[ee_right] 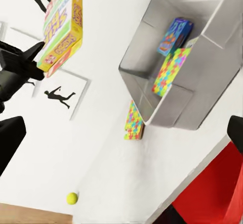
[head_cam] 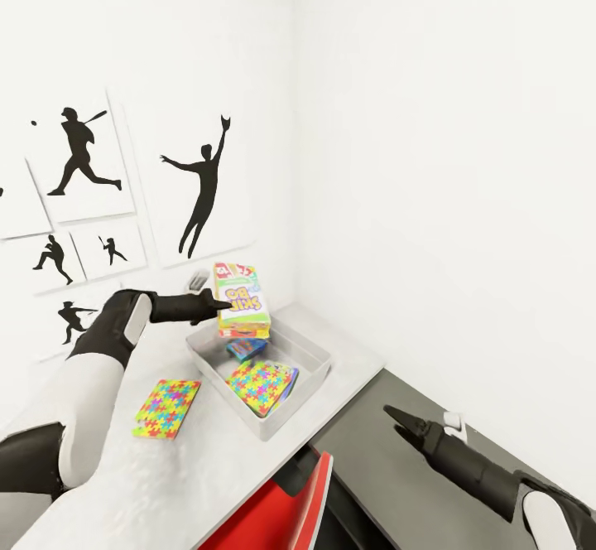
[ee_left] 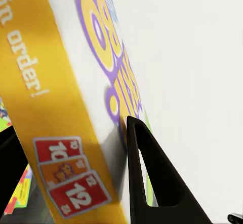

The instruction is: Put all the toys in the child's room - the three board games (two on the bed and one on the table), the two jigsaw puzzles on the table, and the tennis ball on the table - inside the toy box on the table in the child's room.

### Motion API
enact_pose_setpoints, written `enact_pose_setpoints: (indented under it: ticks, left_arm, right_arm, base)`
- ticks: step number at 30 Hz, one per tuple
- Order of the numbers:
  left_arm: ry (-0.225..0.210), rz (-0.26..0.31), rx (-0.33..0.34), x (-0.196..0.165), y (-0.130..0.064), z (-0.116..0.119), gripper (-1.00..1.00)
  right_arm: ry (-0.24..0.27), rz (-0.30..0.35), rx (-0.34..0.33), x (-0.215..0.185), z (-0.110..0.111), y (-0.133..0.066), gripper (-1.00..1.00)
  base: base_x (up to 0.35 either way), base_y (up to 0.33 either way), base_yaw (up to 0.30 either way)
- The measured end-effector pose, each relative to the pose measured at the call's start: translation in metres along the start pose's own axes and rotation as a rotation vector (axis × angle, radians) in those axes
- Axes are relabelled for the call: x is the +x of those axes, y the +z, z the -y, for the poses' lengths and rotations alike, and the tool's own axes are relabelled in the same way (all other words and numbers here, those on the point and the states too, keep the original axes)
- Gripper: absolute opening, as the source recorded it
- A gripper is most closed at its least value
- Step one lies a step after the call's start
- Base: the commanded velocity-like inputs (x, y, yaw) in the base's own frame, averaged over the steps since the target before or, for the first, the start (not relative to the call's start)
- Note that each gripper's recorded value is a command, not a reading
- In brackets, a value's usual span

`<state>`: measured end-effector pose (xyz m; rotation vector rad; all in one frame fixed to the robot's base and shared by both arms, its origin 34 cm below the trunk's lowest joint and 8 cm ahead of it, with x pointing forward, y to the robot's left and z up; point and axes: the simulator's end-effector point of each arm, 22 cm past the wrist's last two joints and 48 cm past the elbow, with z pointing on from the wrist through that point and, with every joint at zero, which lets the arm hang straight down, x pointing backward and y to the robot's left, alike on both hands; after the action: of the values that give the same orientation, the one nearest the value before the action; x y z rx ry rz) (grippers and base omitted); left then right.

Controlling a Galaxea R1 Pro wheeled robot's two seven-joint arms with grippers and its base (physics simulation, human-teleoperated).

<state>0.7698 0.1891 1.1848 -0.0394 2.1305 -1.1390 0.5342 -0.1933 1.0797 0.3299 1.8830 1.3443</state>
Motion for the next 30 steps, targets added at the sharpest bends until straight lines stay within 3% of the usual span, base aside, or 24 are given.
enact_pose_setpoints:
  ticks: [6,10,15,21,26,30]
  left_arm:
    - [-0.081,0.063,-0.016,-0.006,0.018,0.004,-1.00]
    - [-0.103,0.131,0.009,-0.007,0.038,0.010,-1.00]
    - [-0.126,0.151,0.007,0.015,0.065,-0.003,-1.00]
    - [-0.116,0.194,0.050,0.028,0.096,0.018,-1.00]
    - [-0.121,0.221,0.054,0.049,0.118,0.018,-1.00]
    - [-0.112,0.265,0.028,0.054,0.124,0.009,-1.00]
  right_arm:
    - [-0.029,-0.018,0.121,-0.012,0.027,-0.011,1.00]
    - [-0.018,-0.006,0.138,-0.016,0.032,-0.017,1.00]
    - [-0.007,0.035,0.113,-0.028,0.030,-0.028,1.00]
    - [-0.004,0.103,0.034,-0.045,0.016,-0.041,1.00]
    - [-0.007,0.109,0.017,-0.047,0.013,-0.041,1.00]
    - [-0.002,0.102,0.001,-0.046,0.009,-0.041,1.00]
  base:
    - [0.000,0.000,0.000]
    - [0.000,0.000,0.000]
    - [0.000,0.000,0.000]
    - [0.000,0.000,0.000]
    - [0.000,0.000,0.000]
    - [0.000,0.000,0.000]
